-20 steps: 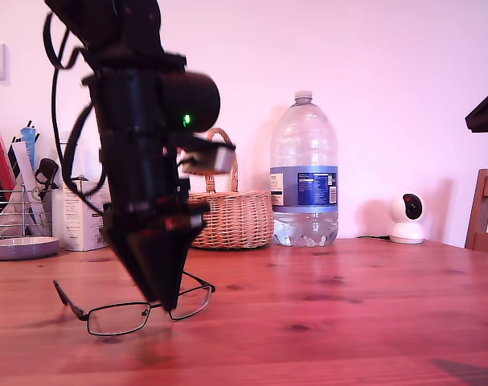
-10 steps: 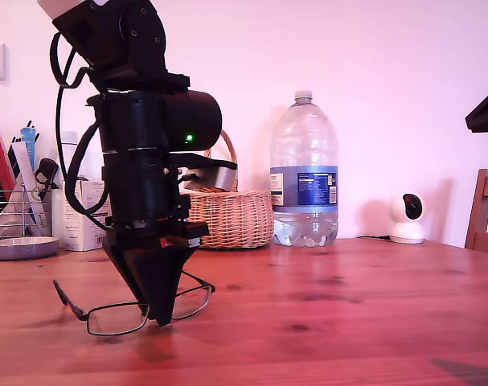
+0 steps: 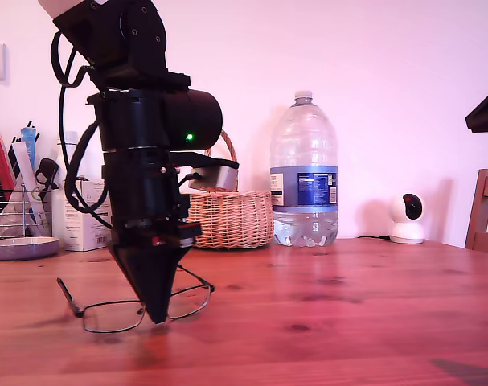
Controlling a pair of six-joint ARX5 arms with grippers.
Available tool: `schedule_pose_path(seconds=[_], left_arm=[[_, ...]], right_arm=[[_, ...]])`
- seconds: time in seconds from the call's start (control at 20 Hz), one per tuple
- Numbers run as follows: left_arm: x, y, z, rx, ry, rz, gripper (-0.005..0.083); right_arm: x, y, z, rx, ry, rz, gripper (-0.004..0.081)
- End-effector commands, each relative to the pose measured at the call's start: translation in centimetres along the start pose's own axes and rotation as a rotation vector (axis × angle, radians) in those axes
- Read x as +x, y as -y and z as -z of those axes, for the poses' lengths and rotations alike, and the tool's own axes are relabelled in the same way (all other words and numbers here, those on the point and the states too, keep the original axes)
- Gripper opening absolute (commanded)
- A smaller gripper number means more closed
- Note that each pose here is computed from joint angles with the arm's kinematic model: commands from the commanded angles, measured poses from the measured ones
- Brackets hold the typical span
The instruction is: Pick up the glasses and close them, then place them back on the table
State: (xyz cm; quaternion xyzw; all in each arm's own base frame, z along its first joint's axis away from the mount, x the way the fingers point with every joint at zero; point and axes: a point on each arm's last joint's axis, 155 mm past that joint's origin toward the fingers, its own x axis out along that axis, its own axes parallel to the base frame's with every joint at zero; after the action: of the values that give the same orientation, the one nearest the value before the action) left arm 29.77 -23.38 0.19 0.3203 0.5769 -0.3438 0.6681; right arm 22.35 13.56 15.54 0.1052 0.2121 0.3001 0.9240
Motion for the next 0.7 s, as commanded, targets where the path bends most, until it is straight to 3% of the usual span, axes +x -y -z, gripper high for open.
schedule_pose_path(seconds=[0.0, 0.35, 0.65], left_arm=[[-0.6, 0.1, -0.4, 0.01, 0.012, 0.003, -0.0014], [-5.1, 0.3, -1.8, 0.079, 0.13, -0.006, -0.0019], [-9.6, 4.2, -3.3, 0.097, 0.298, 0.216, -0.0019]], right_arm=[[0.2, 0.0, 0.4, 0.002, -0.007, -0.007, -0.001], [0.2, 0.0, 0.4, 0.0, -0.005, -0.007, -0.001], [0.2, -0.3, -0.7, -0.016, 0.035, -0.016, 0.0062]])
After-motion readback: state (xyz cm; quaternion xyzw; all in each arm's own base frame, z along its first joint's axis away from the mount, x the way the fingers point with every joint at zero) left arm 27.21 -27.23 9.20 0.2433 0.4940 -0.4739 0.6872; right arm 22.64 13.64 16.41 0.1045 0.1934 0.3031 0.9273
